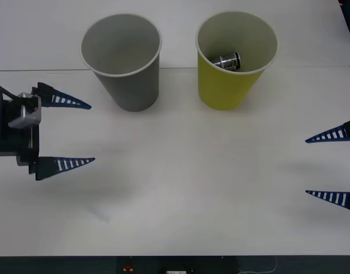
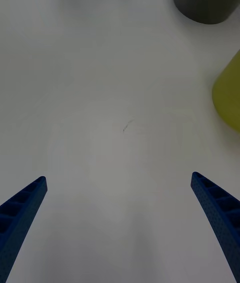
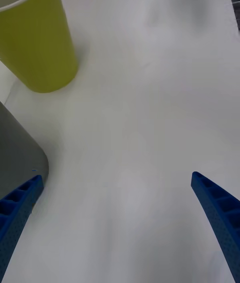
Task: Put the can into the green bin and the plastic bottle into the gray bin
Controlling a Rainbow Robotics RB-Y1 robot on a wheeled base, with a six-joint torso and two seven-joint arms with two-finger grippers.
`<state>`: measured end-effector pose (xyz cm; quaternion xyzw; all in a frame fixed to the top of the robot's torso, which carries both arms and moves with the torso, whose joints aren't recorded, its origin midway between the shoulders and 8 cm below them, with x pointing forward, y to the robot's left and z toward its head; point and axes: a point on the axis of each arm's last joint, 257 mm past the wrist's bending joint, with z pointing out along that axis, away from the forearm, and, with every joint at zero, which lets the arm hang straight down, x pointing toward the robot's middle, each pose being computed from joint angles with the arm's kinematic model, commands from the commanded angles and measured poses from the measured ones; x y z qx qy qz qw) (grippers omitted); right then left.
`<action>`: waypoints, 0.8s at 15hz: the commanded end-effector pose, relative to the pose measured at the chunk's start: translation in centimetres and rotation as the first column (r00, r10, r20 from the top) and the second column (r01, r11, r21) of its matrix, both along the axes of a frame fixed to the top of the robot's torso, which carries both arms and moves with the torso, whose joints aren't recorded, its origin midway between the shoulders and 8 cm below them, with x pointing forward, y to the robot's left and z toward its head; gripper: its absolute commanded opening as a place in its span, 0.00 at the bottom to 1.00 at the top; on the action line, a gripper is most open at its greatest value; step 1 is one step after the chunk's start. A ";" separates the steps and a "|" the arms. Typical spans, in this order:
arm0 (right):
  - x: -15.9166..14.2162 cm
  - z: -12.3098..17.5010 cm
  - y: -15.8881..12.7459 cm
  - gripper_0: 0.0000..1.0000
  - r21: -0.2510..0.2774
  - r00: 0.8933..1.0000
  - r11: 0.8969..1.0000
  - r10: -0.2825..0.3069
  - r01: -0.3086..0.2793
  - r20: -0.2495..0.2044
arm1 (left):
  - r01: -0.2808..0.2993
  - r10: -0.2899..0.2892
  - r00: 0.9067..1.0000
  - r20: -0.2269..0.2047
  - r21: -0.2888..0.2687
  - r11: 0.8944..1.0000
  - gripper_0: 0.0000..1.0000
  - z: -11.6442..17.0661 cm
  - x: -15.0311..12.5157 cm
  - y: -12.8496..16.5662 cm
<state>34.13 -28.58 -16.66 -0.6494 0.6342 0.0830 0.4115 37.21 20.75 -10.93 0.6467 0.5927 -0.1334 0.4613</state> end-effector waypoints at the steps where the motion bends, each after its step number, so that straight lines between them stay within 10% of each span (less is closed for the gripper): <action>1: 0.0 0.0 0.0 1.00 0.000 1.000 1.000 0.000 0.000 0.000 | 0.002 -0.001 0.999 -0.035 0.038 0.999 1.00 -0.8 -1.5 2.1; 12: 0.0 0.0 0.0 1.00 0.000 1.000 1.000 0.000 0.000 0.000 | 0.036 -0.033 0.995 -0.096 0.024 0.999 1.00 -2.7 -3.6 6.2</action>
